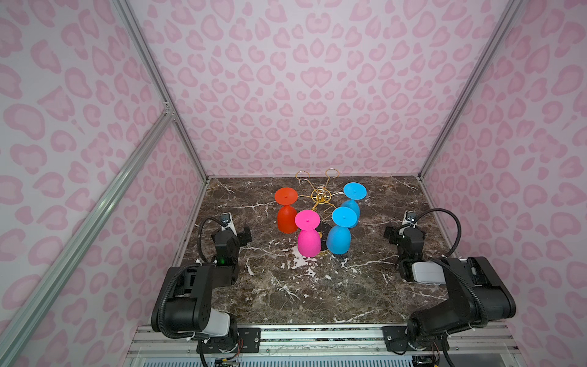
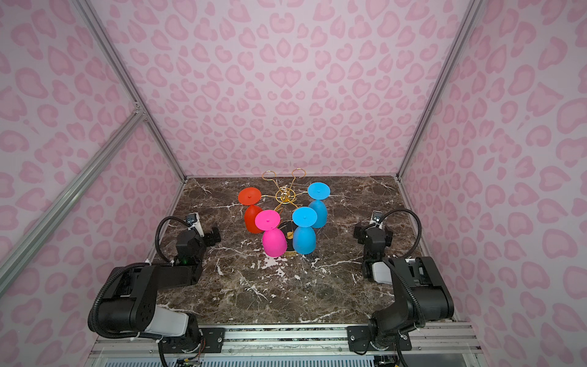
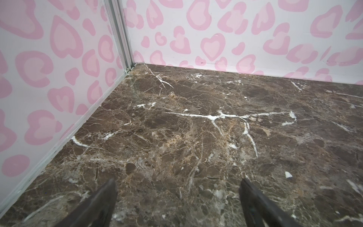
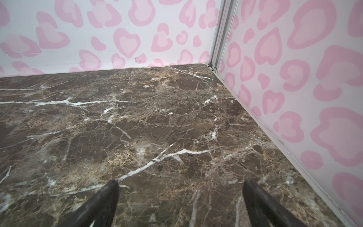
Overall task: Take the wine glass off the wine glass rack
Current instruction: Pick up the wine glass from the wine glass rack.
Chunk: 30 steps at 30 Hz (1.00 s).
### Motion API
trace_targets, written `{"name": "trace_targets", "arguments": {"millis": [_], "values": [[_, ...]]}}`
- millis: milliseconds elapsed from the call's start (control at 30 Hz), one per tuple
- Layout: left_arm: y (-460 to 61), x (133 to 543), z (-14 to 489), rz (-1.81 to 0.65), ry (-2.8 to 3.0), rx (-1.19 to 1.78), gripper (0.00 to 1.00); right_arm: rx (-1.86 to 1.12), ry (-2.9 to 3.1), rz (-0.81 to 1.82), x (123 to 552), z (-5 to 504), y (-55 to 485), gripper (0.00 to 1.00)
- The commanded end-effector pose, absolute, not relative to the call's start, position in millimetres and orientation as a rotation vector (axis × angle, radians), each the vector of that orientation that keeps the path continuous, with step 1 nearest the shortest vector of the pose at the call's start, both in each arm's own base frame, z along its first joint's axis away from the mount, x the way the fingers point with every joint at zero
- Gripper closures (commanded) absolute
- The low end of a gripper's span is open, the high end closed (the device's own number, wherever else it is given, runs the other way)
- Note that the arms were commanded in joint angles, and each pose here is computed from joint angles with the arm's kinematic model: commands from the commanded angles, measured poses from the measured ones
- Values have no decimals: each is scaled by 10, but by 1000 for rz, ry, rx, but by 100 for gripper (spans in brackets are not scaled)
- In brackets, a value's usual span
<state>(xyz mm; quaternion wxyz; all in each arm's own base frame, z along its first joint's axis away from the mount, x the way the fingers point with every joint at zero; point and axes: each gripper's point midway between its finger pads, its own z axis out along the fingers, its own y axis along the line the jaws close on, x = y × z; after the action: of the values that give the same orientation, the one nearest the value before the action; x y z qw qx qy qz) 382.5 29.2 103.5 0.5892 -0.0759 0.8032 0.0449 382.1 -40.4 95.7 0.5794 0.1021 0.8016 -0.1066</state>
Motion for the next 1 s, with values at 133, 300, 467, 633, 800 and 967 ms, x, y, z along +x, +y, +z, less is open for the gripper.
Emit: {"name": "trace_targets", "arguments": {"millis": [133, 300, 467, 633, 800, 967], "values": [[297, 3871, 1174, 98, 1814, -181, 2, 247, 1850, -258, 3843, 1009, -431, 0], [368, 3856, 1248, 124, 1799, -228, 2, 276, 1808, -267, 3810, 1092, -465, 0], [424, 3822, 1721, 127, 1834, -299, 2, 256, 1881, -232, 3678, 1533, -359, 0], [300, 3672, 2015, 27, 1876, -310, 2, 262, 1849, -43, 3448, 2216, -161, 0], [97, 3536, 2371, -73, 1880, -224, 2, 241, 1886, 148, 3249, 2634, 71, 0], [-90, 3402, 2851, -184, 1800, -153, 2, 215, 1917, 397, 3192, 3040, 372, 3]]}}
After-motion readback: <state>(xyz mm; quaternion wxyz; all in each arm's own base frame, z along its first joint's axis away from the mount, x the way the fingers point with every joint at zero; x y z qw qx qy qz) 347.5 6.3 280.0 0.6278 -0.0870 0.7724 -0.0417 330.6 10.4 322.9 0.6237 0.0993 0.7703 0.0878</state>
